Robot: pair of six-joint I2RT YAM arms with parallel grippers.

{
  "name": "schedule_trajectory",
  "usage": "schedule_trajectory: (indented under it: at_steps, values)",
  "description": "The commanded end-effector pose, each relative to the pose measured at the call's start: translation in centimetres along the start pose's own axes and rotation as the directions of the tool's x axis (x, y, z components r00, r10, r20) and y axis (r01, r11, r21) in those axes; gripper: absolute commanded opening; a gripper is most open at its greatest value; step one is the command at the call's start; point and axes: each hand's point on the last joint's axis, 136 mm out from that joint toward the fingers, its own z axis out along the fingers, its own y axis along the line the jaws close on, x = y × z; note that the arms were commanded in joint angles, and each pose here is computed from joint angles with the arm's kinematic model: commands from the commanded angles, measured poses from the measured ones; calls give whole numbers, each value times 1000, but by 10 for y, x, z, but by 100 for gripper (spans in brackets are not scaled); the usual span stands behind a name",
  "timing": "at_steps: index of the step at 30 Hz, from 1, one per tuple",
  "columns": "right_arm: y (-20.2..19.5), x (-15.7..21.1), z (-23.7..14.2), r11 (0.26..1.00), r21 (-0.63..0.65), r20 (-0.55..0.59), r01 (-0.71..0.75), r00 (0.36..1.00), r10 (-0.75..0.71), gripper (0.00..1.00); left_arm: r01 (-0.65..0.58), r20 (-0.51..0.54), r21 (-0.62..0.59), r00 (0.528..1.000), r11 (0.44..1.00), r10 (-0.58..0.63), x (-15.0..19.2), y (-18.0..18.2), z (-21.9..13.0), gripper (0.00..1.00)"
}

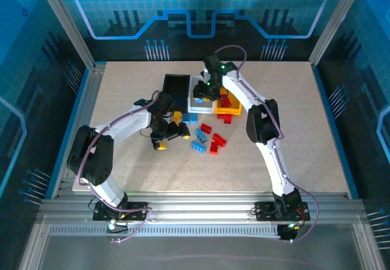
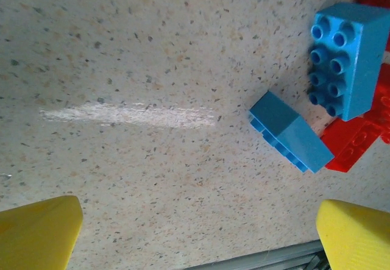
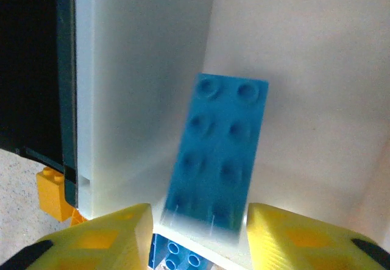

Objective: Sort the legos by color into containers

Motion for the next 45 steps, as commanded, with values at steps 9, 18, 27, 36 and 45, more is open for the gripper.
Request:
schedule_trajectory:
  at_steps: [9,18,27,36,45]
  values:
    - [23,18,-43,997,6,15,74,997,-74,53,-105,-17,38,994,994,106,-2,-31,3,99]
    - [31,110,-83,943,110,-87,314,948,-306,53,-78,73,24,994,997,76,-9,-26,-7,99]
    - [29,214,-61,844,103,-279,526,830,-483,52,194,102,64,975,979,-200,1,57,-21,99]
    - [31,224,-32,771,89,-333,630,749,-573,52,250,104,132,959,959,-264,21,75,-22,99]
    - [27,216,-10,735,115,-379,668,714,-589,52,246,100,129,961,961,-259,30,82,-22,99]
